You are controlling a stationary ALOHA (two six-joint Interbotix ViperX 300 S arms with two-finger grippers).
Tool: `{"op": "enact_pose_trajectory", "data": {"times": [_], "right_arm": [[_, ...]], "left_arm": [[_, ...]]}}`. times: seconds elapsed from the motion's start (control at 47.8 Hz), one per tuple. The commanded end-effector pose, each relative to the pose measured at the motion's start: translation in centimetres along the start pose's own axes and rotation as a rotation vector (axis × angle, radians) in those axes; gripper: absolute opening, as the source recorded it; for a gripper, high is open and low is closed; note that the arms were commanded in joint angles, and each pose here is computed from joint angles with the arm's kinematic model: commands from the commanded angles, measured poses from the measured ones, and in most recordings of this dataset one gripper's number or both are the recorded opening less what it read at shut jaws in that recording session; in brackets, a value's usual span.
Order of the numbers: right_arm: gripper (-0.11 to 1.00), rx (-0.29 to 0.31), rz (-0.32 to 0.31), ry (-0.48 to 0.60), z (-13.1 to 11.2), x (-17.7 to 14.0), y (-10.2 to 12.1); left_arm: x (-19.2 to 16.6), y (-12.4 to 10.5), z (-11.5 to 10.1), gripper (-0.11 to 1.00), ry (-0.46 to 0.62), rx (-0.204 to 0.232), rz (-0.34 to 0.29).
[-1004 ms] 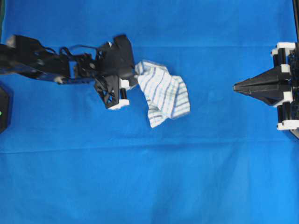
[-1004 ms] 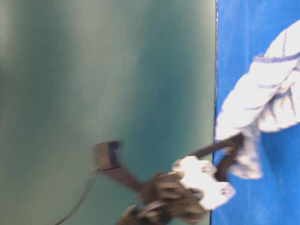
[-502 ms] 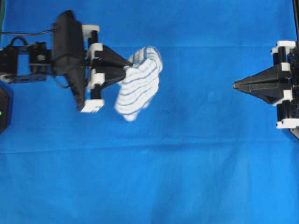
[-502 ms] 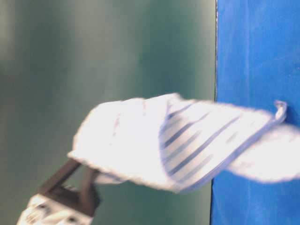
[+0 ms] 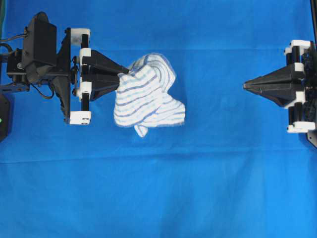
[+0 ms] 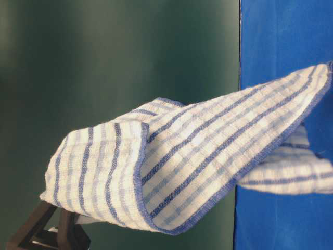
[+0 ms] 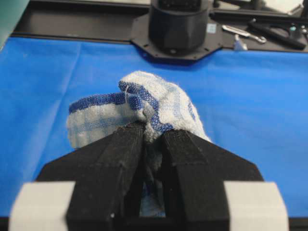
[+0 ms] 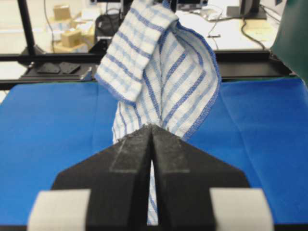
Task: Hand over the towel.
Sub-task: 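Lift the towel with the left gripper toward the table center, then move the right gripper to the towel and close on it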
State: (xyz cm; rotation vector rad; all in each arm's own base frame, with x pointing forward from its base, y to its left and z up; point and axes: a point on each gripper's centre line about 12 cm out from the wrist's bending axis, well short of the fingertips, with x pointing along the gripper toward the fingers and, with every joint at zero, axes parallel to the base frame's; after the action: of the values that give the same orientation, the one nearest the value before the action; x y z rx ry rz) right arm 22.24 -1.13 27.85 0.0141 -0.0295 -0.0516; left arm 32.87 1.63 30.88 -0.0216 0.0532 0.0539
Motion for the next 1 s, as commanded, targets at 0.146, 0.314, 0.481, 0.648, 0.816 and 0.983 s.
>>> {"op": "enact_pose_trajectory", "data": {"times": [0.146, 0.314, 0.481, 0.648, 0.816, 0.983], "right_arm": [[0.22, 0.045, -0.027, 0.041, -0.5, 3.3, -0.4], [0.68, 0.064, -0.053, 0.059, -1.4, 7.2, -0.9], [0.71, 0.07, -0.06, 0.081, -2.2, 11.1, -1.0], [0.71, 0.077, -0.067, 0.086, -2.2, 14.9, -1.2], [0.71, 0.076, -0.066, 0.092, -2.0, 17.5, -1.2], [0.71, 0.077, -0.064, 0.107, -2.1, 18.8, -1.2]], "left_arm": [[-0.2, -0.1, 1.0, 0.05, -0.037, 0.0, -0.003], [-0.2, -0.1, 1.0, 0.05, -0.035, 0.0, -0.003], [-0.1, -0.2, 1.0, 0.05, -0.037, 0.0, -0.005], [-0.1, -0.2, 0.9, 0.05, -0.032, 0.0, -0.005], [-0.1, -0.1, 0.9, 0.05, -0.034, 0.0, -0.003], [-0.2, -0.2, 0.8, 0.05, -0.032, 0.003, -0.005]]}}
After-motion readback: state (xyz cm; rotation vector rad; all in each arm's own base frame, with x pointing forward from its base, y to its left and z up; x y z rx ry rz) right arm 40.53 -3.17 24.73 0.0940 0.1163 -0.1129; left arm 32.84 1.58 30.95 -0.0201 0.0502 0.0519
